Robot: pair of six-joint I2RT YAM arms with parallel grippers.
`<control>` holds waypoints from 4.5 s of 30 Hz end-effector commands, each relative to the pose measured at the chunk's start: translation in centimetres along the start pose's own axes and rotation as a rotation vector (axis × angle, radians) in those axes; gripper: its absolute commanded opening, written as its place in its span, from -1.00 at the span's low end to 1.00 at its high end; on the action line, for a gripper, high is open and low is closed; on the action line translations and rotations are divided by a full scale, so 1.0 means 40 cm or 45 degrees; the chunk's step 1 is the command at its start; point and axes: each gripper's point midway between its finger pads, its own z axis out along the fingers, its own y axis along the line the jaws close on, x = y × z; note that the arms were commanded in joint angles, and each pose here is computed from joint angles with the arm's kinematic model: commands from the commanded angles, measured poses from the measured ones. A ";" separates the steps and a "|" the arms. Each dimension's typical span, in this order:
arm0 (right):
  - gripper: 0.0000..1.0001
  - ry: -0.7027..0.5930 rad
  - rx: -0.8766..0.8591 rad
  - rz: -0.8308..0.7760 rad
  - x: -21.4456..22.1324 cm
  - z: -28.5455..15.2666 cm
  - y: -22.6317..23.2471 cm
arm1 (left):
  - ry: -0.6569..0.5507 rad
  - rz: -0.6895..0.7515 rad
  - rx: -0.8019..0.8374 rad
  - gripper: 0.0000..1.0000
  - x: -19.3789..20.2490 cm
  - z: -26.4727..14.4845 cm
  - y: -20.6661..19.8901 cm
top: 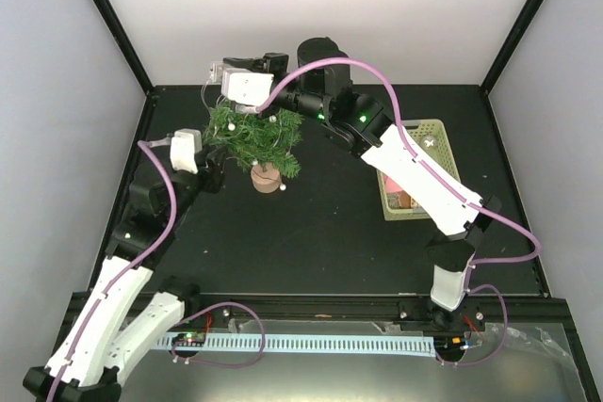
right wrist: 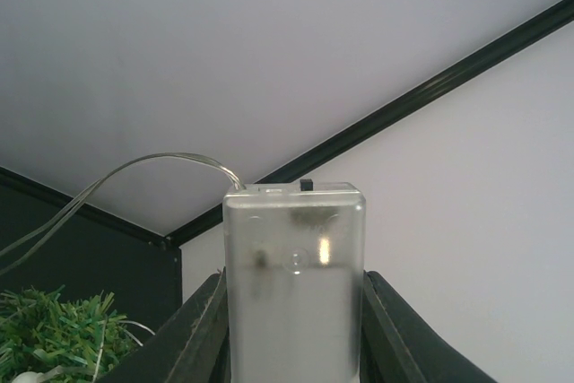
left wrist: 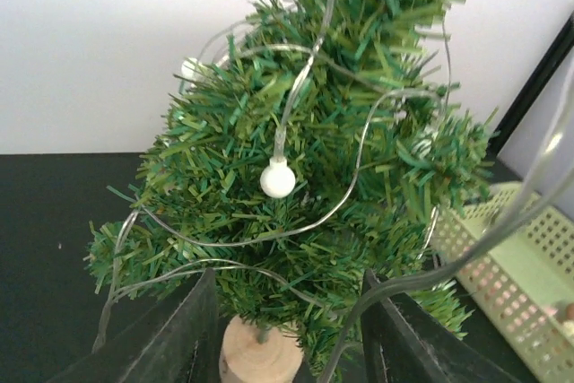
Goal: Decorate the small christmas tree
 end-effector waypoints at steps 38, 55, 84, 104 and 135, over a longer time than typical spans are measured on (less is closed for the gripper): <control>-0.46 0.106 0.180 -0.307 0.145 0.137 -0.068 | -0.015 -0.213 -0.146 0.38 -0.224 -0.051 0.118; -0.44 -0.013 0.095 -0.378 0.050 0.102 -0.027 | -0.173 0.115 0.333 0.15 -0.365 -0.005 -0.031; 0.41 0.069 -0.019 -0.134 0.057 -0.041 0.055 | -0.033 -0.339 -0.067 -0.97 -0.229 0.032 0.188; 0.62 0.002 0.100 0.058 0.038 -0.294 0.114 | 0.018 -0.390 -0.688 -0.97 -0.044 -0.018 0.466; 0.63 0.042 0.131 0.061 0.069 -0.349 0.123 | 0.093 -0.473 -0.928 -0.97 0.142 -0.040 0.619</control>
